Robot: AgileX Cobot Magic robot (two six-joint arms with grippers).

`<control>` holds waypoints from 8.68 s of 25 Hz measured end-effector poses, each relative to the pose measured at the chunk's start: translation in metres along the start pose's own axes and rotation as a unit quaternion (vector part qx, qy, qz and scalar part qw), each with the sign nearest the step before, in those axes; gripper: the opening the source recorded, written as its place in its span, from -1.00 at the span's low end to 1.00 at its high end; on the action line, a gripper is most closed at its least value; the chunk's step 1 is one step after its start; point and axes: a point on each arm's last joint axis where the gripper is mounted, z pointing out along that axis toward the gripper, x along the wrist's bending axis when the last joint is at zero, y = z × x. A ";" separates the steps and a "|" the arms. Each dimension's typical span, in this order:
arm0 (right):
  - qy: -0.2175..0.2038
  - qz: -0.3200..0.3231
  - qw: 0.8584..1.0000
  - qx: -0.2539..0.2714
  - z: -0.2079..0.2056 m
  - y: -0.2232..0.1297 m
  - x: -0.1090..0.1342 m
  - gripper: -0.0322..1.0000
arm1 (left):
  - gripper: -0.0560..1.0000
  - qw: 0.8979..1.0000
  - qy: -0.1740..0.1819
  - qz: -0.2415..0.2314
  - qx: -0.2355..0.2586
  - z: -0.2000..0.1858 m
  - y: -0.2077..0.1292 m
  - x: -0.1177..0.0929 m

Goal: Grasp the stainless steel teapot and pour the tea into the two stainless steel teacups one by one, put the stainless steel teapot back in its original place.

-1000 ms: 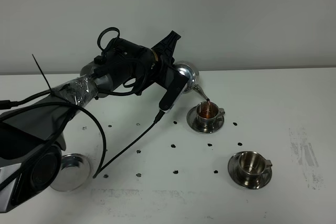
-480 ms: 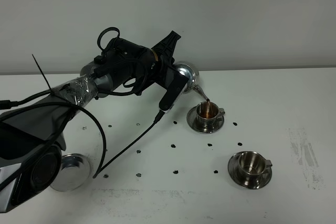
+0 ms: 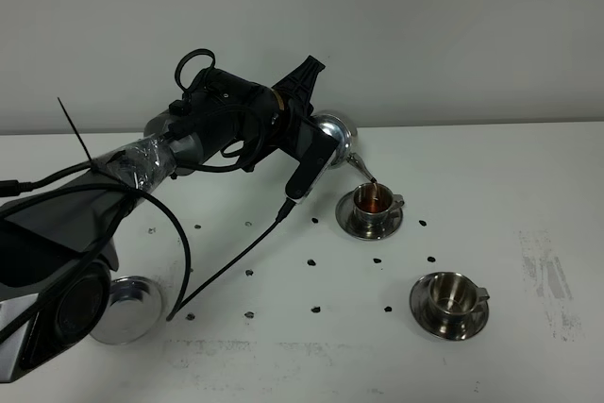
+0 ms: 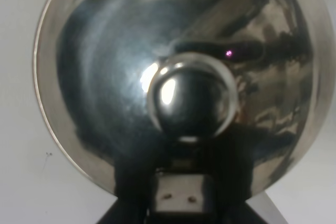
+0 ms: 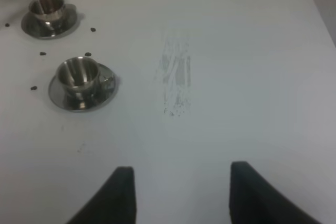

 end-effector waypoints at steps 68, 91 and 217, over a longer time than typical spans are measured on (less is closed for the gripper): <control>0.000 0.000 1.000 0.000 0.000 0.000 0.000 -0.11 | -0.42 1.000 0.004 0.017 0.007 0.000 -0.001 0.001; 0.000 0.000 1.000 0.000 0.000 0.000 0.000 -0.11 | -0.42 1.000 0.003 0.026 0.010 0.000 -0.002 0.001; 0.000 0.000 1.000 0.000 0.000 0.000 0.000 -0.11 | -0.42 0.973 -0.108 -0.192 -0.064 -0.088 0.040 0.056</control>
